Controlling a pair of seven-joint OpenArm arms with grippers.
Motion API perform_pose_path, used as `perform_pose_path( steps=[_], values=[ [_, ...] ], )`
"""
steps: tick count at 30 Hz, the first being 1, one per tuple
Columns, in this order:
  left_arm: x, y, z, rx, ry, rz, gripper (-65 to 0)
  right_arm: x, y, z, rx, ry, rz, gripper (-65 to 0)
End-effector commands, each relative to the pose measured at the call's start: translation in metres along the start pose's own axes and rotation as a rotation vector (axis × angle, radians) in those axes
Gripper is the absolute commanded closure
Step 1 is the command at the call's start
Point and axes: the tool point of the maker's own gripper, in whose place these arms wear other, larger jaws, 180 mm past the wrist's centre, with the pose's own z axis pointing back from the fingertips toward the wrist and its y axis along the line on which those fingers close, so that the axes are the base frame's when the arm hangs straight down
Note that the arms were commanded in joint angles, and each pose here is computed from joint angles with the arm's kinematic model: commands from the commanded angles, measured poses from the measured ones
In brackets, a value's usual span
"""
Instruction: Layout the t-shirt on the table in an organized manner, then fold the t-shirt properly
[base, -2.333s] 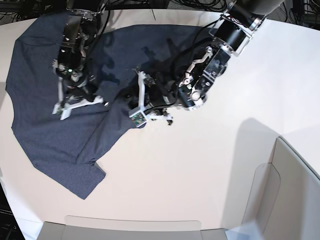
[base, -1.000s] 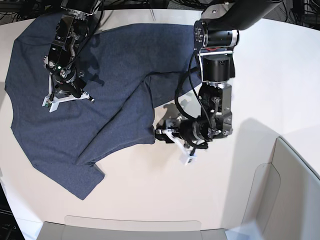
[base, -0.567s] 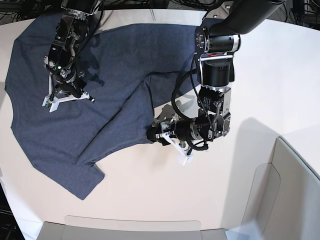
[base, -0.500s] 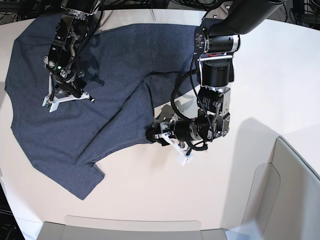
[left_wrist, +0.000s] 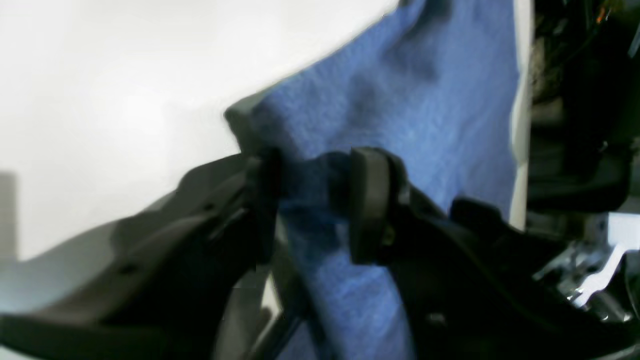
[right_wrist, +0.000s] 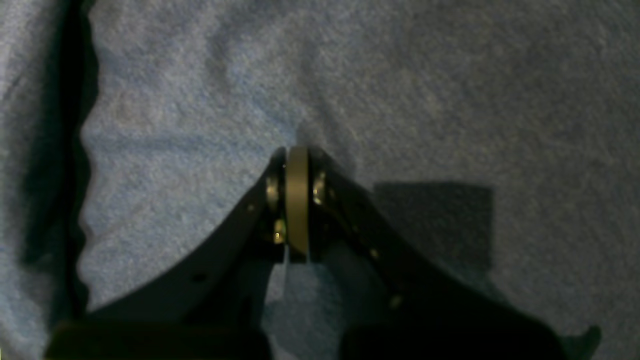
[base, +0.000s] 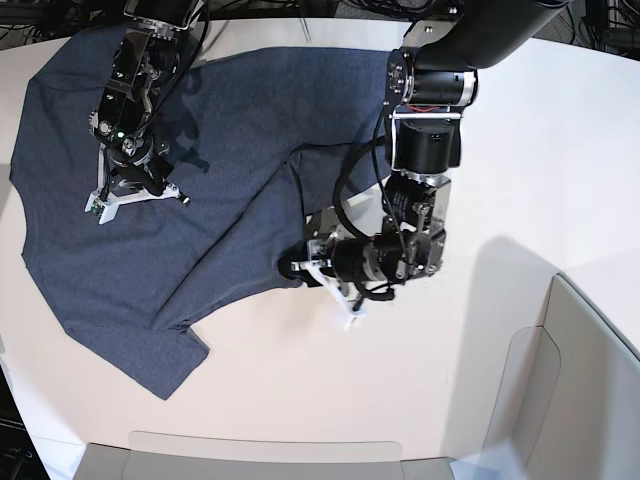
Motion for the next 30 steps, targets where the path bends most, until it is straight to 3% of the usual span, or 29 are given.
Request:
perform_pose_path(
  steps=[1, 3, 7, 15, 21, 24, 28, 30],
  values=[
    [0.020, -0.023, -0.001, -0.041, -0.034, -0.058, -7.9, -0.014, -0.005, 0.000, -0.020, 0.064, -0.006, 0.0],
    [0.016, -0.038, -0.007, -0.080, -0.012, -0.077, 0.0, -0.014, -0.005, 0.000, -0.020, 0.064, -0.006, 0.0],
    [0.022, -0.079, -0.005, -0.183, -0.033, -0.142, 0.0, -0.014, -0.004, 0.000, -0.018, 0.062, -0.007, 0.0],
    [-0.009, -0.182, 0.009, -0.351, -0.041, -0.468, 0.0, -0.014, -0.004, -0.001, -0.020, 0.061, -0.006, 0.0],
    [-0.075, -0.228, -0.002, -0.433, 0.101, -0.661, -0.2, -0.014, -0.004, -0.001, -0.020, 0.061, -0.006, 0.0],
    [-0.097, -0.234, -0.008, -0.446, 0.161, -0.709, -5.7, -0.014, -0.004, -0.001, -0.020, 0.061, -0.006, 0.0],
    [-0.097, -0.232, -0.008, -0.441, 0.164, -0.700, -25.3, -0.017, -0.008, -0.003, -0.028, 0.073, -0.005, 0.0],
    [-0.091, -0.230, -0.007, -0.435, 0.151, -0.687, -28.6, -0.018, -0.009, -0.004, -0.032, 0.079, -0.003, 0.0]
  ],
)
